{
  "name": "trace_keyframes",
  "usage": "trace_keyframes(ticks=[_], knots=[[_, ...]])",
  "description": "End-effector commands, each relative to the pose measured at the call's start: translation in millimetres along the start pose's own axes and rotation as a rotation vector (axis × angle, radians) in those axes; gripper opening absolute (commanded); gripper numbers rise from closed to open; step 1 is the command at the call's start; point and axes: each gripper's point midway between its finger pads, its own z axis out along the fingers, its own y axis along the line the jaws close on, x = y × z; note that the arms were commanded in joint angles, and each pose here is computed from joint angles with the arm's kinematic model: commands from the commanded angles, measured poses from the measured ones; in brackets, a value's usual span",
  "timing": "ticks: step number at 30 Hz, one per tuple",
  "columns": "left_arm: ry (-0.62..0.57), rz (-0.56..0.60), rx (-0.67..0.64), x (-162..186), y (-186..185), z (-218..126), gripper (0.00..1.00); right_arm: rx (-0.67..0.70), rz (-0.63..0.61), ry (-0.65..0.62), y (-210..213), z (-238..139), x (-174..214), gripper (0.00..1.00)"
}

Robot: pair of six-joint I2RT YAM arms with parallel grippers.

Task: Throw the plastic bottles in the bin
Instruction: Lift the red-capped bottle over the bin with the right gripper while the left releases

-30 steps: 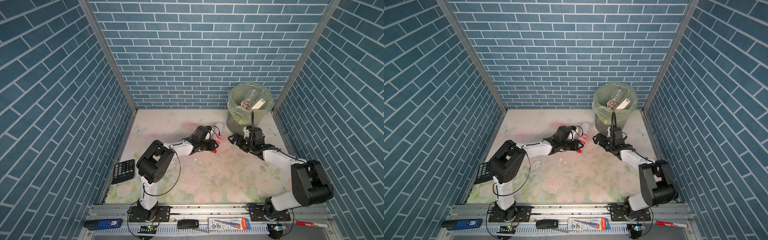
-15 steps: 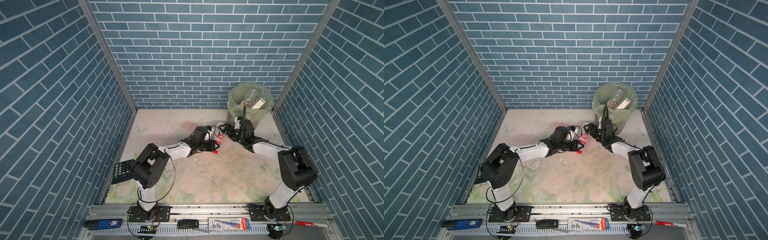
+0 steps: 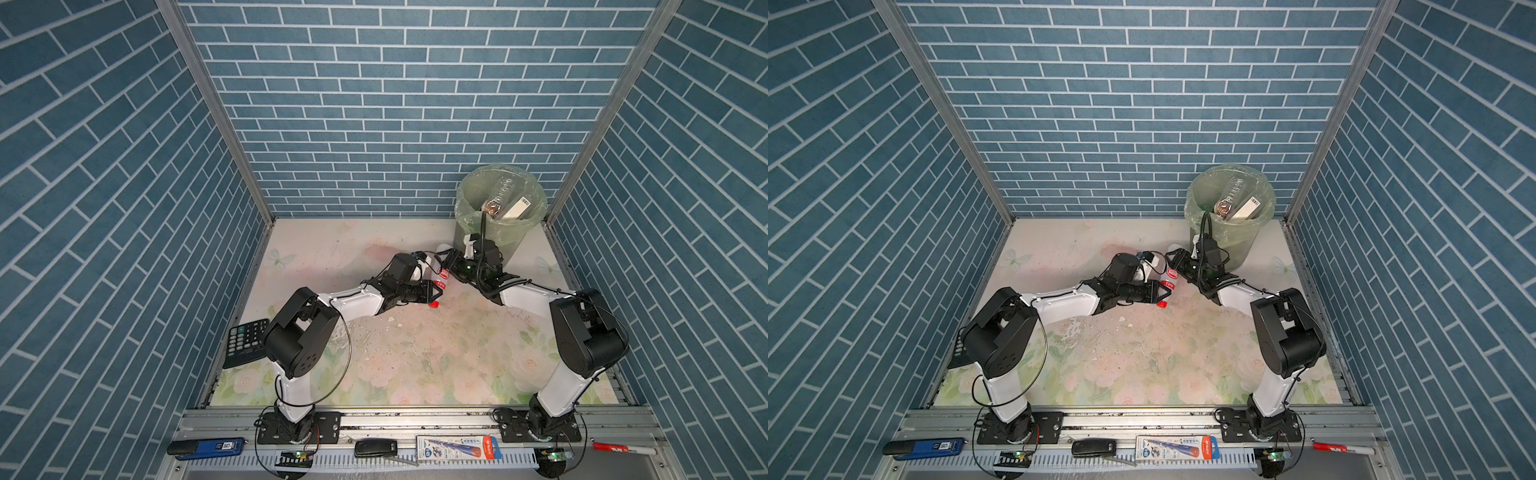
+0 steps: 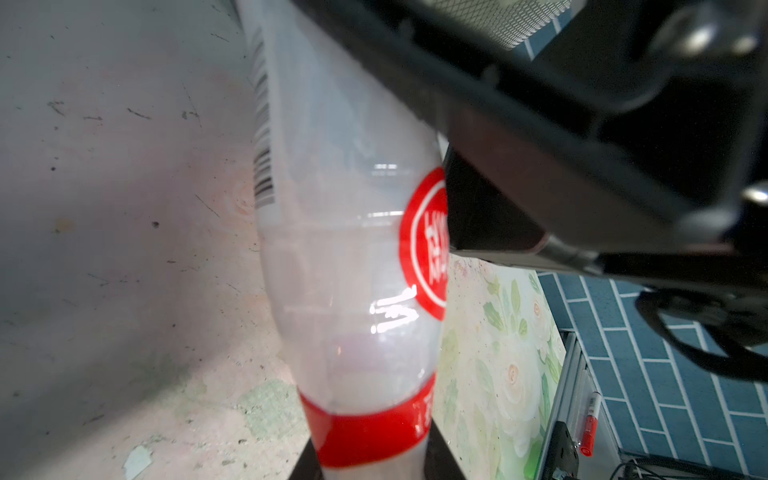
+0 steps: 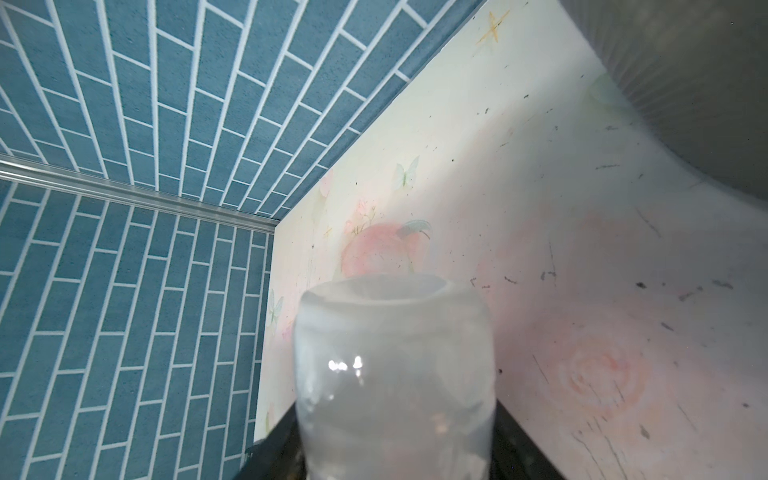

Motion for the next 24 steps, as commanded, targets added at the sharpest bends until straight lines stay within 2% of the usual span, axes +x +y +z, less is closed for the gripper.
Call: trace_keyframes(ticks=[1, 5, 19, 23, 24], knots=[[0.008, 0.047, 0.053, -3.6, -23.5, 4.4, 0.28, -0.023, 0.008, -0.036, 6.4, -8.1, -2.5, 0.55], [0.008, 0.055, 0.051, -3.9, -26.5, 5.0, 0.31, -0.015, -0.009, -0.042, 6.9, -15.0, -1.7, 0.44], [0.001, 0.054, 0.022, 1.0, -24.3, -2.1, 0.6, 0.051, -0.086, -0.076, 6.8, -37.9, -7.8, 0.37], [-0.008, 0.1, -0.021, 1.5, -22.6, -16.6, 0.74, 0.11, -0.129, -0.071, -2.0, -47.1, -5.1, 0.36], [-0.011, 0.116, -0.03, 0.9, -23.5, -21.4, 0.84, 0.128, -0.144, -0.072, -3.2, -50.7, -5.4, 0.36]])
